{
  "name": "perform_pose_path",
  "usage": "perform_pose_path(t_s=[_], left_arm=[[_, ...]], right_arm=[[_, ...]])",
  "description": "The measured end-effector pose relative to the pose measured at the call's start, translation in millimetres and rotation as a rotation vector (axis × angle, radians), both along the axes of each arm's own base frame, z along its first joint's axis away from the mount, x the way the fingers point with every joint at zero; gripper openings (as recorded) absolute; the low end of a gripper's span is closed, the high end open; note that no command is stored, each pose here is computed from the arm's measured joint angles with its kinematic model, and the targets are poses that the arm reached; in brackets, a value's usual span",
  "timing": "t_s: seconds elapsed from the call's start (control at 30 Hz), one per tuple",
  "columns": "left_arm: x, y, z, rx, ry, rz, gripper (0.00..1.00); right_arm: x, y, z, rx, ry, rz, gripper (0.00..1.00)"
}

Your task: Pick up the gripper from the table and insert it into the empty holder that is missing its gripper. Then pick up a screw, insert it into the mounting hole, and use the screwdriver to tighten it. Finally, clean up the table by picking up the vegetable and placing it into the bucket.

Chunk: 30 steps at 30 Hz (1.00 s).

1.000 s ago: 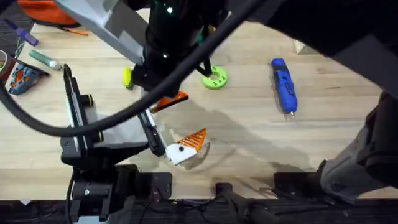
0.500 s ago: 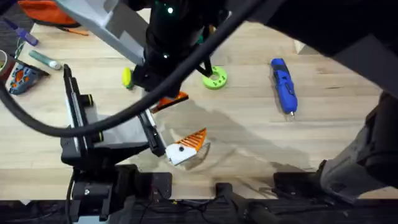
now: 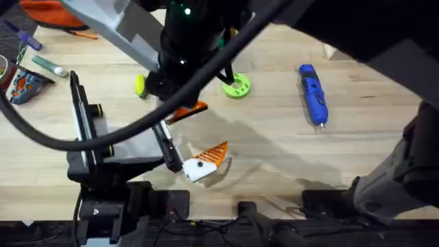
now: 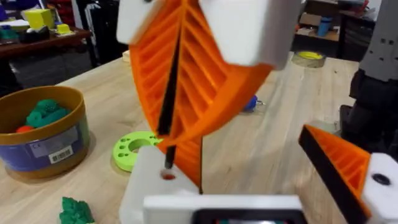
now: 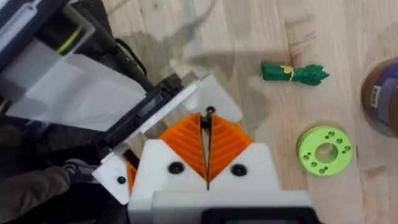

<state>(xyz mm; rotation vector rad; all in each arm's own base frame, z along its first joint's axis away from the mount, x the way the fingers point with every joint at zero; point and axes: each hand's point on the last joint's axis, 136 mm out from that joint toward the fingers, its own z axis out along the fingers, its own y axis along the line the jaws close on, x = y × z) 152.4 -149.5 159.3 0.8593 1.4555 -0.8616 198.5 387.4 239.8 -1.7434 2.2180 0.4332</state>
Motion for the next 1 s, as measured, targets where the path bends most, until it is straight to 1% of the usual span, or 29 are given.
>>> perform_pose_path(t_s=[0.3,1.0], left_arm=[[0.1,0.0,0.0,0.0,0.0,0.0,0.986],[0.0,0.0,0.0,0.0,0.0,0.0,0.985]], right_arm=[[1.4,1.1,-6.7,-0.014,0.008,-0.001,0.006],[1.7,-0.4,-7.3,-0.019,0.011,-0.003,0.006]])
